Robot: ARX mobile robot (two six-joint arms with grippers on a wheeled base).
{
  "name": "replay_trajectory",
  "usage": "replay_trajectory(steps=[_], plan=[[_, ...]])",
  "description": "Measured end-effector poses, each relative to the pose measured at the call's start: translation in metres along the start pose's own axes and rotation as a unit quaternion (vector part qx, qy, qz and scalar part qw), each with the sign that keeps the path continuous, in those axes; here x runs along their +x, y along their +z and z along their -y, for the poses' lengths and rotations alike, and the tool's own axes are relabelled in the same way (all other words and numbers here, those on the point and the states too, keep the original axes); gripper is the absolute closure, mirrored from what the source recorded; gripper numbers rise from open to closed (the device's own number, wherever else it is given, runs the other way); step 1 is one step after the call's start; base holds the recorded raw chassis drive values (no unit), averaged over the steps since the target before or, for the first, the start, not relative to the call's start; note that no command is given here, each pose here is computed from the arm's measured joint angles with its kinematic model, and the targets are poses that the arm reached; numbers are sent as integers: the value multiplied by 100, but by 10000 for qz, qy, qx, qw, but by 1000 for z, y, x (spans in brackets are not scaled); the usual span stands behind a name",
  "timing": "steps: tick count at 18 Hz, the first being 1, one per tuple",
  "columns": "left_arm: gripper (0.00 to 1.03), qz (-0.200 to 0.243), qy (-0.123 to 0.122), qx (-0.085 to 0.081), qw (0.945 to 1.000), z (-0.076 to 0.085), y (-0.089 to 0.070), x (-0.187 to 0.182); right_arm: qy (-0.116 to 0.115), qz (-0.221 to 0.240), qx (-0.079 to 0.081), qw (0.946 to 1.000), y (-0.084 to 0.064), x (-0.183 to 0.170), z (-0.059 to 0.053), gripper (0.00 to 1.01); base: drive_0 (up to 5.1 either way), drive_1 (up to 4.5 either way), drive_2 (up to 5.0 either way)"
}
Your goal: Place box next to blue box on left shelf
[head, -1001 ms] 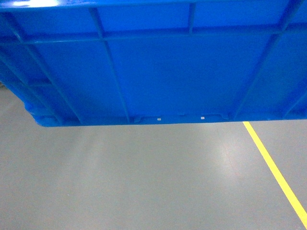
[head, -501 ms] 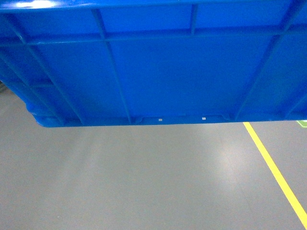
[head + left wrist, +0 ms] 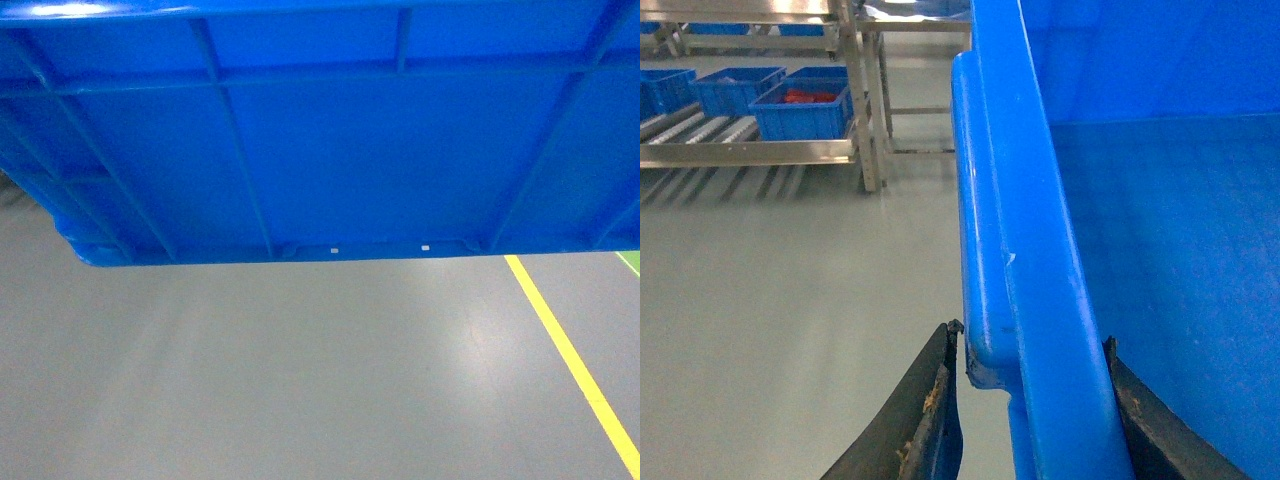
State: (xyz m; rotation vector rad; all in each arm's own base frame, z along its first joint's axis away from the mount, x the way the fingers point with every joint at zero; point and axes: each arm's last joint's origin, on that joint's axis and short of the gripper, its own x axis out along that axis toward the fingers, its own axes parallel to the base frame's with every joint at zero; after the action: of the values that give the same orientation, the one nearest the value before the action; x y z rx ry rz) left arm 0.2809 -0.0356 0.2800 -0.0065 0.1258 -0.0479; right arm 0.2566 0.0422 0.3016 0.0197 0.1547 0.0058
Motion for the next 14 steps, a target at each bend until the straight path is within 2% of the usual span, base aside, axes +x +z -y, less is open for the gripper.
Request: replay_trajectory(steps=[14], plan=[[71,-2,-2,0,10000,0,0,0,2,0,0,10000,0,0,0,92,-1,407,-408]])
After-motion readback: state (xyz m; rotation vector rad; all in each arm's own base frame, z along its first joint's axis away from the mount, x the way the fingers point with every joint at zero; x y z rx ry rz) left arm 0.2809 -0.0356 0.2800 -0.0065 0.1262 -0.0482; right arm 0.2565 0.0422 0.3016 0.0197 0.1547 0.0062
